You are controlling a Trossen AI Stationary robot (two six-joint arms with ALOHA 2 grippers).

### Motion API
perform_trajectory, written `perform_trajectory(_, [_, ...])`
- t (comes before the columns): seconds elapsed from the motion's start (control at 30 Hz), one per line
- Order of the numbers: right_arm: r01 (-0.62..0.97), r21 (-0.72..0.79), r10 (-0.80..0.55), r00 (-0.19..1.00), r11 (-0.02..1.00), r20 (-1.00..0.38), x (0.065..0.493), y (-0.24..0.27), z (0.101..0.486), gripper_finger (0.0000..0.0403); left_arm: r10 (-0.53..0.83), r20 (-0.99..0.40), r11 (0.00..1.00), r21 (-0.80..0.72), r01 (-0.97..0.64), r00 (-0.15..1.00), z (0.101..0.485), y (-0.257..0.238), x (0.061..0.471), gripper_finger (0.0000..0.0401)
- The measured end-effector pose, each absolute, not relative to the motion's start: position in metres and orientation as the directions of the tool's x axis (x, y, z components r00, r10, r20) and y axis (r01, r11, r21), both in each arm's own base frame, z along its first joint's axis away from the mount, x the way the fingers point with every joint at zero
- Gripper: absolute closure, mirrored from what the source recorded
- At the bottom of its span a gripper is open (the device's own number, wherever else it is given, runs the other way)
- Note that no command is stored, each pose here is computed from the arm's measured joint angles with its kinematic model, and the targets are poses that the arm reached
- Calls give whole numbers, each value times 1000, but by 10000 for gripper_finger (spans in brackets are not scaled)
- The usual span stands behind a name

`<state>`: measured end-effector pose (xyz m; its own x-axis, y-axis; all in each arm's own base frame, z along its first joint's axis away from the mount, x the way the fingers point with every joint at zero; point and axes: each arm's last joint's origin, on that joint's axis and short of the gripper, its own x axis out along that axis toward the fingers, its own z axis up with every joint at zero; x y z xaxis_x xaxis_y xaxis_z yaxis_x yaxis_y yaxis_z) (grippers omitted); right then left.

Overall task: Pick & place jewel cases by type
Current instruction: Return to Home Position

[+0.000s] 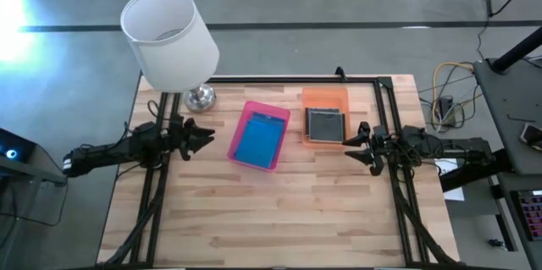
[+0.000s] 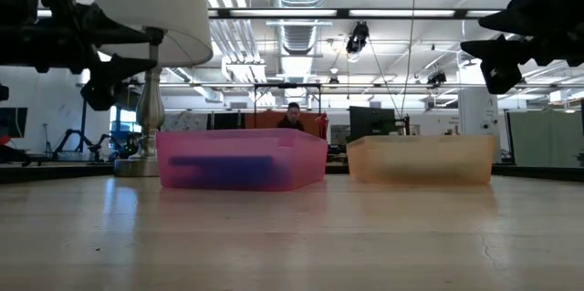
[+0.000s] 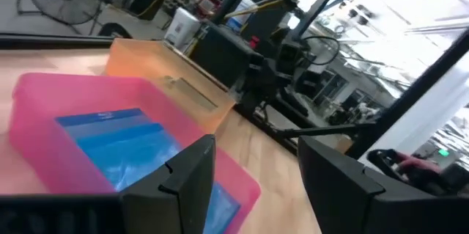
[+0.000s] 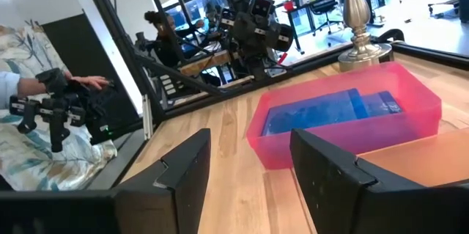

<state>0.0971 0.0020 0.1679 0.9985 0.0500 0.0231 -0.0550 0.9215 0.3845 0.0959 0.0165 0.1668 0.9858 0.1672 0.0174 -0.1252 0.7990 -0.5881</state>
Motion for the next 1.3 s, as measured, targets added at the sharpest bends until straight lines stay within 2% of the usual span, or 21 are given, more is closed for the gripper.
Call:
perform_trajectory(0.4, [-55, 385, 50, 999, 921, 23, 97, 2, 168, 219, 114, 9, 804, -588, -87, 993, 166, 11, 97, 222])
perform_trajectory(0.8, [-55, 385, 50, 998, 921, 23, 97, 2, 168, 222, 116, -3, 805, -586, -96, 993, 165, 12, 99, 222])
perform_trajectory(0.83, [-55, 385, 50, 999, 921, 23, 97, 2, 168, 222, 117, -6, 825, -557, -100, 993, 165, 12, 99, 222])
perform_trajectory(0.93, [-55, 385, 50, 999, 921, 22, 97, 2, 168, 219, 129, -12, 944, -304, -126, 992, 165, 12, 99, 222])
perform_trajectory(1.03, [-55, 385, 50, 999, 921, 22, 97, 2, 168, 218, 130, -15, 983, -132, -131, 991, 164, 12, 99, 222])
perform_trajectory(1.3, [-55, 385, 50, 999, 921, 22, 97, 2, 168, 223, 140, -7, 985, -101, -140, 990, 165, 13, 99, 222])
